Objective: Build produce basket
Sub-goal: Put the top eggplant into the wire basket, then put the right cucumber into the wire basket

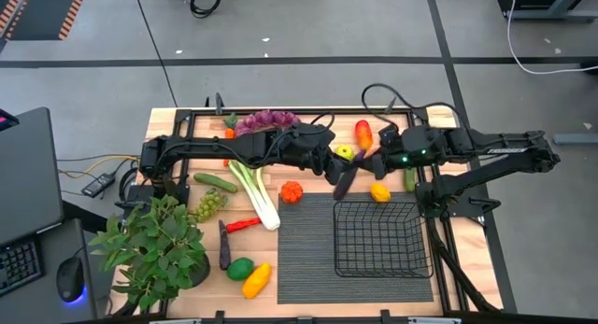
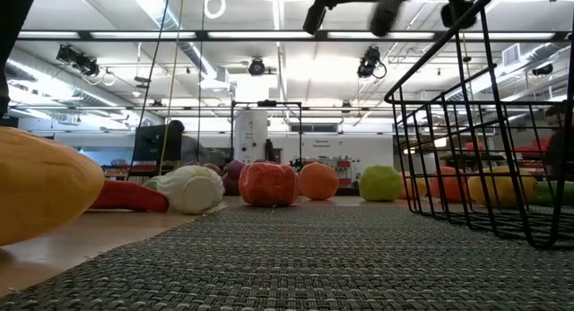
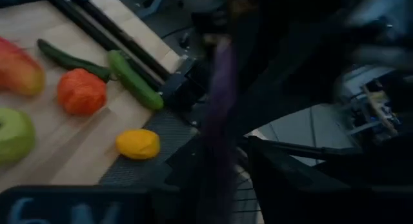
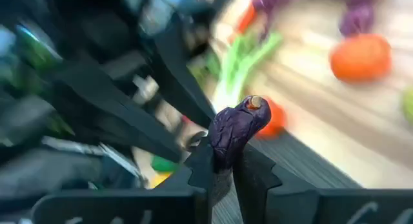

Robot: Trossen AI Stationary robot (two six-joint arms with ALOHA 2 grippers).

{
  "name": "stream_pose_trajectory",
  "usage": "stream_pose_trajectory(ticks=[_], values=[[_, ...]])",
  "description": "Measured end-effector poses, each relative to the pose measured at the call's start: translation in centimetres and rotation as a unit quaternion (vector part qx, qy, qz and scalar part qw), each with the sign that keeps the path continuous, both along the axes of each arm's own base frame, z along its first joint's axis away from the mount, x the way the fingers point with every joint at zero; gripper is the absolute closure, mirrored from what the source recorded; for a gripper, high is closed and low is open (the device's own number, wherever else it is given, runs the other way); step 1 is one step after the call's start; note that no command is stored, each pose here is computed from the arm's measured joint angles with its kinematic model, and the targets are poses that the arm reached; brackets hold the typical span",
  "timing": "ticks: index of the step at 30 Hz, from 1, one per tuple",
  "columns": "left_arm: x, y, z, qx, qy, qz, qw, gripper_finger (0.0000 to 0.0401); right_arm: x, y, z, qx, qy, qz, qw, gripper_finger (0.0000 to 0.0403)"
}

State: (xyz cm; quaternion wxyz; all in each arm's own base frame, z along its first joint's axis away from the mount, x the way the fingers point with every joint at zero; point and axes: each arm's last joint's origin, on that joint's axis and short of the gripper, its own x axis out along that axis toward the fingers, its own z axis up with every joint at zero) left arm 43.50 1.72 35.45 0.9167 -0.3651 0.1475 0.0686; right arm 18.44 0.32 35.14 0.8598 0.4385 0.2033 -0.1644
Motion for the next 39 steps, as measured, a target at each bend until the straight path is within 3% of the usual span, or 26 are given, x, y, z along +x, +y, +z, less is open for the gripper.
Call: stream_pose_trajectory(ticks=[9, 13, 17, 21, 24, 26, 30, 39], values=[[-1.0, 1.2, -0.3, 0.035, 0.055, -0.028, 0.997, 0.0229, -0.7, 0.5, -1.2, 0.053, 0.073, 0.076, 0.993, 0.0354], [-2.4, 2.4, -0.6, 0.053, 0.12, -0.028, 0.991, 0.0225, -0.8, 1.0, -1.3, 0.07, 0.079, 0.119, 0.987, 0.0353], [-4.1, 3.2, -2.0, 0.076, 0.224, -0.047, 0.971, 0.0228, -1.0, 1.4, -1.4, 0.079, 0.09, 0.125, 0.985, 0.0353], [-5.7, 3.2, -3.5, 0.094, 0.332, -0.085, 0.935, 0.0224, -1.1, 2.2, -2.2, 0.106, 0.136, 0.121, 0.978, 0.0353], [-6.1, 2.7, -4.4, 0.116, 0.375, -0.122, 0.912, 0.022, -1.1, 3.0, -2.8, 0.125, 0.175, 0.12, 0.969, 0.0353], [-5.9, 2.4, -4.8, 0.132, 0.375, -0.139, 0.907, 0.0217, -1.1, 3.5, -3.2, 0.136, 0.199, 0.114, 0.964, 0.0351], [-5.4, 2.1, -5.3, 0.155, 0.371, -0.162, 0.901, 0.0216, -0.9, 4.4, -3.9, 0.159, 0.233, 0.094, 0.955, 0.0324], [-4.7, 2.7, -7.4, 0.16, 0.405, -0.179, 0.882, 0.0216, -1.7, 5.7, -4.6, 0.156, 0.284, 0.06, 0.944, 0.0204]])
